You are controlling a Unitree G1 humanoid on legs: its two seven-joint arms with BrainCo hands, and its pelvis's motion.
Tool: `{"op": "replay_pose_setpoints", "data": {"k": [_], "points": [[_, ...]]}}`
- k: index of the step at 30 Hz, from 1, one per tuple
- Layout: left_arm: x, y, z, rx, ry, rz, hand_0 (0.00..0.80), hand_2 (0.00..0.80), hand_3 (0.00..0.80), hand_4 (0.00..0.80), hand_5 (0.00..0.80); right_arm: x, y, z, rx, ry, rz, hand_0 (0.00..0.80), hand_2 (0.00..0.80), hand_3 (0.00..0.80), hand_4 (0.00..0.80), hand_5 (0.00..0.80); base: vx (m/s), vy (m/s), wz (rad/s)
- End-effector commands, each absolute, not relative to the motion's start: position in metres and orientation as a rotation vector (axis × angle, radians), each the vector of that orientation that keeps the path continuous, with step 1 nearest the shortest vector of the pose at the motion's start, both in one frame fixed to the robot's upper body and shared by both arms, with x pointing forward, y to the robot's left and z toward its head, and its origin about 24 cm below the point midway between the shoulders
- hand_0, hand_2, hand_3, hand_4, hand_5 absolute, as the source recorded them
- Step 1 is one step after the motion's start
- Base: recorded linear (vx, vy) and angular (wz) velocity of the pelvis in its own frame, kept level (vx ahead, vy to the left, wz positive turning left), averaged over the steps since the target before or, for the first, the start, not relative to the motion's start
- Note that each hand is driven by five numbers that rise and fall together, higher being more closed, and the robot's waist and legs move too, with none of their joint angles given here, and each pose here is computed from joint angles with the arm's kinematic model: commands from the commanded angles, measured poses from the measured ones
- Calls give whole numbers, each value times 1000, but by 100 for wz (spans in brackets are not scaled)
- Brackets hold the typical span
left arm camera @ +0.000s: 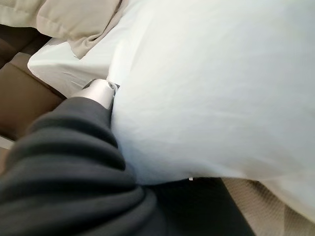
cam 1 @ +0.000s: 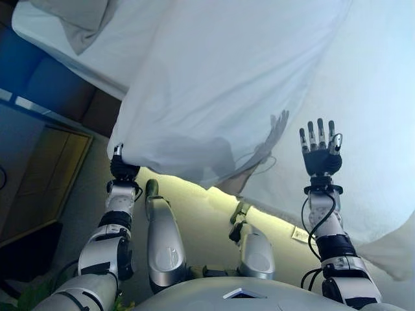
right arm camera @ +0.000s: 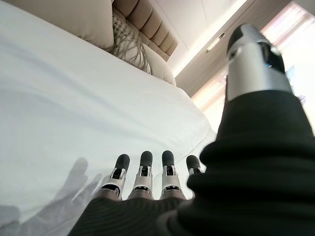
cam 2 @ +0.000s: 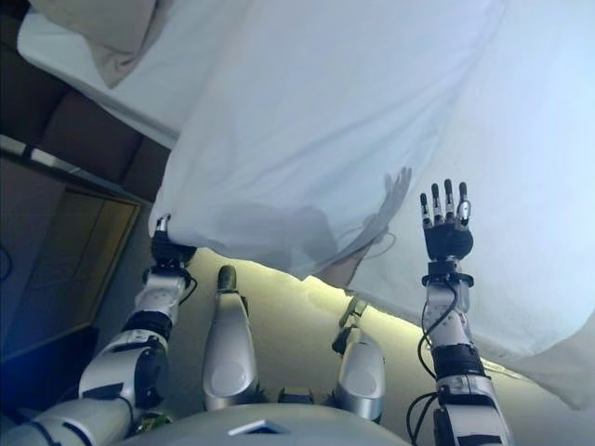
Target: Make the bed neatly
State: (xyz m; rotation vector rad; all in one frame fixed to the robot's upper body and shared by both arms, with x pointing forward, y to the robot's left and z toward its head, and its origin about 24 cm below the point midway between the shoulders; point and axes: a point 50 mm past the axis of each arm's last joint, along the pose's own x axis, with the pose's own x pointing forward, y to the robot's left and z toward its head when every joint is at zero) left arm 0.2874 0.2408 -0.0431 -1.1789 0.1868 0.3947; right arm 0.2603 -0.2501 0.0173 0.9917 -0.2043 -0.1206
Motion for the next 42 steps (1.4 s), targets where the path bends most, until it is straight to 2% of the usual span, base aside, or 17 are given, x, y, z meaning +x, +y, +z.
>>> {"op": "replay_pose_setpoints", "data": {"k": [1, 3, 4, 5, 16, 19, 21, 23, 29, 33, 42], "points": [[158, 338, -93, -1024, 288, 847, 800, 800, 800, 800, 800, 245, -268, 24, 1033, -352, -245, 0, 0, 0, 0, 0, 39, -44, 10], [151, 331, -100, -1005, 348, 797, 800, 800, 800, 800, 800, 243, -269, 23, 1032, -353, -254, 0, 0, 0, 0, 0, -1, -9, 10], [147, 328, -104, -996, 381, 784, 505, 505, 505, 505, 505, 242, -271, 23, 1029, -354, -259, 0, 0, 0, 0, 0, 38, -4, 10], [142, 325, -107, -987, 414, 780, 0, 0, 0, 0, 0, 240, -273, 22, 1026, -354, -264, 0, 0, 0, 0, 0, 37, 8, 7], [71, 328, -131, -922, 682, 1008, 0, 0, 0, 0, 0, 225, -288, 16, 989, -306, -341, 0, 0, 0, 0, 0, 75, 29, 19], [54, 328, -134, -967, 641, 1043, 0, 0, 0, 0, 0, 219, -289, 15, 980, -294, -361, 0, 0, 0, 0, 0, 82, 14, 19], [54, 327, -132, -998, 572, 1001, 0, 0, 0, 0, 0, 216, -287, 13, 968, -277, -369, 0, 0, 0, 0, 0, 81, 35, 6], [67, 326, -127, -975, 513, 888, 0, 0, 0, 0, 0, 210, -284, 7, 953, -246, -383, 0, 0, 0, 0, 0, 101, 29, 4], [141, 311, -93, -818, 387, 491, 0, 0, 0, 0, 0, 199, -281, -10, 769, -87, -431, 0, 0, 0, 0, 0, 66, 22, 2], [170, 294, -70, -748, 296, 290, 0, 0, 0, 0, 0, 192, -273, -19, 715, -20, -398, 0, 0, 0, 0, 0, 6, 8, -11], [207, 264, -33, -699, 148, 47, 0, 0, 0, 0, 0, 179, -255, -50, 683, 189, -332, 0, 0, 0, 0, 0, -19, -48, -21]]}}
